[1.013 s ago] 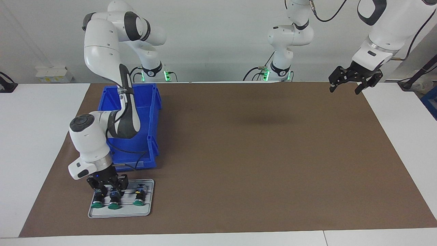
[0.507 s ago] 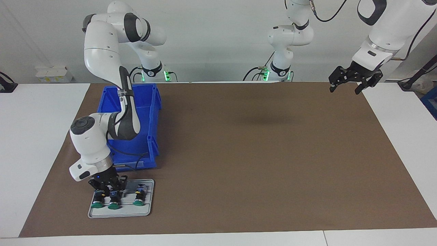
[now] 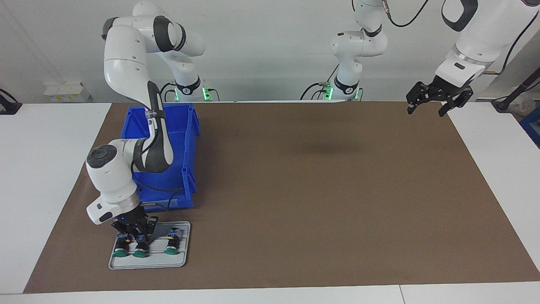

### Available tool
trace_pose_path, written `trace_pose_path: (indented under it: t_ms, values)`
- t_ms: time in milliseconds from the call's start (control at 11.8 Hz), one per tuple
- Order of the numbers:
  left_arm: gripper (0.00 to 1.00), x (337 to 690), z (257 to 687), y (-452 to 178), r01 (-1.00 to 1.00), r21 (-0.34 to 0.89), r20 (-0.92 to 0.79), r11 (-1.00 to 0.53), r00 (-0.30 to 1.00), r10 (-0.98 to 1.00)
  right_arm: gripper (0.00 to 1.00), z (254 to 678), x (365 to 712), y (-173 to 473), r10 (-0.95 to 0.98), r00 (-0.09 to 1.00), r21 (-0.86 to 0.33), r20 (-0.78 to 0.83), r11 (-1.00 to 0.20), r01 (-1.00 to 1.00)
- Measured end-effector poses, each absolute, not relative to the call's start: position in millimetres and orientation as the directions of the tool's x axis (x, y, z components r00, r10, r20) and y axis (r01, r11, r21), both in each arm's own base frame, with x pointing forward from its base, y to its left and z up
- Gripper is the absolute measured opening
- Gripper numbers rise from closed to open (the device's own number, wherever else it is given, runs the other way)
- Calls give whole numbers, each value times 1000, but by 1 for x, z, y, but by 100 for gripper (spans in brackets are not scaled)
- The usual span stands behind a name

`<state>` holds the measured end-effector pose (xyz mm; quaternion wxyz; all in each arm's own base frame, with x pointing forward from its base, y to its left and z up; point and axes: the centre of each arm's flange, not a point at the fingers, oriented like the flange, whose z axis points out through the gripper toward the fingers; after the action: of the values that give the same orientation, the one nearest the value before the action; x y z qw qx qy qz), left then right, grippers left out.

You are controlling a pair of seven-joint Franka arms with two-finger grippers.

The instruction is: Place and press button with both arms

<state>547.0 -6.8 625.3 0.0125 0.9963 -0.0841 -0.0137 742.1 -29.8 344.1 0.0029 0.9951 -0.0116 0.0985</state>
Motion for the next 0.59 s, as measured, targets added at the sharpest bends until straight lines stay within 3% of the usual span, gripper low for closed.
trace_pose_path:
  t_ms: [338,591]
  values:
    - [100,547,625,-7,-167,27,-25,-986,985,-168,33,413,736,30,1,989,-8,149,-1000,2]
    - [100,547,625,-7,-167,27,-25,-986,986,-168,33,464,713,121,-139,978,-49,157,-990,-133]
